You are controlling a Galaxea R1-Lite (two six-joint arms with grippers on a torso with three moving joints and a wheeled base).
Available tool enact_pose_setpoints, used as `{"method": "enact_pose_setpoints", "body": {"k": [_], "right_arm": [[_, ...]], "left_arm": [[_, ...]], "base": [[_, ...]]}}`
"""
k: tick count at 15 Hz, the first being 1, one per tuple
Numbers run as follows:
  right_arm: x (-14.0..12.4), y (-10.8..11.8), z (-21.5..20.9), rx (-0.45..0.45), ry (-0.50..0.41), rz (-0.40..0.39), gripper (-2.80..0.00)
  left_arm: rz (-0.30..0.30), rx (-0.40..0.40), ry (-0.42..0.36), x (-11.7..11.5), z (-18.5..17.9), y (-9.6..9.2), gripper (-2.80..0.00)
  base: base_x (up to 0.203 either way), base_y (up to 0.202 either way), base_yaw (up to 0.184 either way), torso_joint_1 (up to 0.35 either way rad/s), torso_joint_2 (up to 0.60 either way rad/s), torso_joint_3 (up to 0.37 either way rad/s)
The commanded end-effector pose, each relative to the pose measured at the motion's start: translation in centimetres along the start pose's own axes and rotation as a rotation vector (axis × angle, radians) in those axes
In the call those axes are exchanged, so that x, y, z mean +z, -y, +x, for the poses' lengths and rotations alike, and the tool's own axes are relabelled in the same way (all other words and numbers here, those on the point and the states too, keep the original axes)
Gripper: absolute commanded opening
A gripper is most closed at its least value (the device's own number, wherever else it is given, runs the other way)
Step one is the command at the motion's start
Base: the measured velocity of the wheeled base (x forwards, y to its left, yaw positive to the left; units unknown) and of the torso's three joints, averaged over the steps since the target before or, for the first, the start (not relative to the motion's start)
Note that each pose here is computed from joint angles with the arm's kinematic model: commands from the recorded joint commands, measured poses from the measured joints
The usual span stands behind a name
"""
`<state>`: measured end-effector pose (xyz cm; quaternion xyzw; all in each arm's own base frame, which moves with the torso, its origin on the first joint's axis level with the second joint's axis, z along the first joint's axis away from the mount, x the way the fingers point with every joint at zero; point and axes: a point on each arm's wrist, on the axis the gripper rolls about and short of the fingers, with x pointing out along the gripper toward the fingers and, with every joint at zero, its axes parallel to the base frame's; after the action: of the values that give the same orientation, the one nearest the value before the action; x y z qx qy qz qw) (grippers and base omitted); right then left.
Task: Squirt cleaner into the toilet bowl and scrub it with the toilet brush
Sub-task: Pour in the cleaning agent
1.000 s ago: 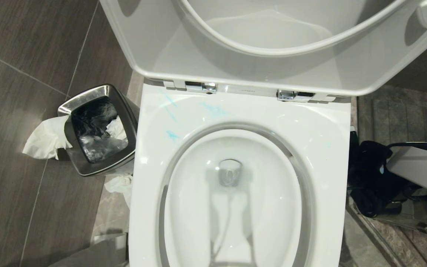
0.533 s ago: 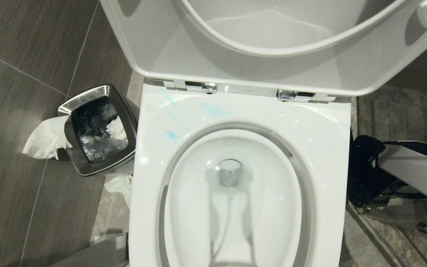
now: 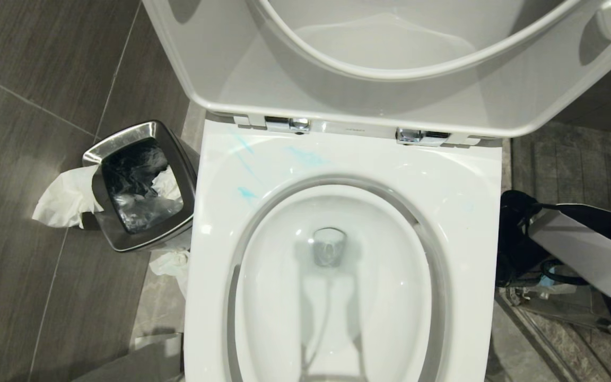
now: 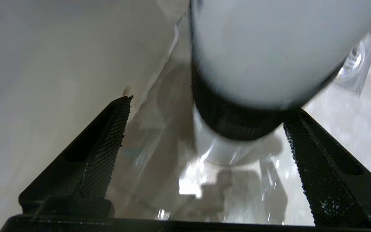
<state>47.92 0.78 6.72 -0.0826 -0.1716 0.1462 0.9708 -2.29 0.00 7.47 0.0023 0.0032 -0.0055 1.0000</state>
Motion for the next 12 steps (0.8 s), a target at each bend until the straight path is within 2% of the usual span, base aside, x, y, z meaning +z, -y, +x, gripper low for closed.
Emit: {"method": "enact_pose_setpoints", "body": {"k": [1, 12], "right_arm": [[0.2, 0.4, 0.8, -0.004, 0.051, -0.02, 0.0], [-0.1, 0.8, 2.9, 0.029, 0.157, -0.057, 0.0]], "left_arm": [[0.0, 0.0, -0.003, 0.0, 0.0, 0.0, -2.8], [0.0, 0.0, -0.003, 0.0, 0.0, 0.0, -2.8]], "base": [[0.0, 0.0, 0.0, 0.0, 0.0, 0.0], [0.0, 0.0, 0.0, 0.0, 0.0, 0.0]]}}
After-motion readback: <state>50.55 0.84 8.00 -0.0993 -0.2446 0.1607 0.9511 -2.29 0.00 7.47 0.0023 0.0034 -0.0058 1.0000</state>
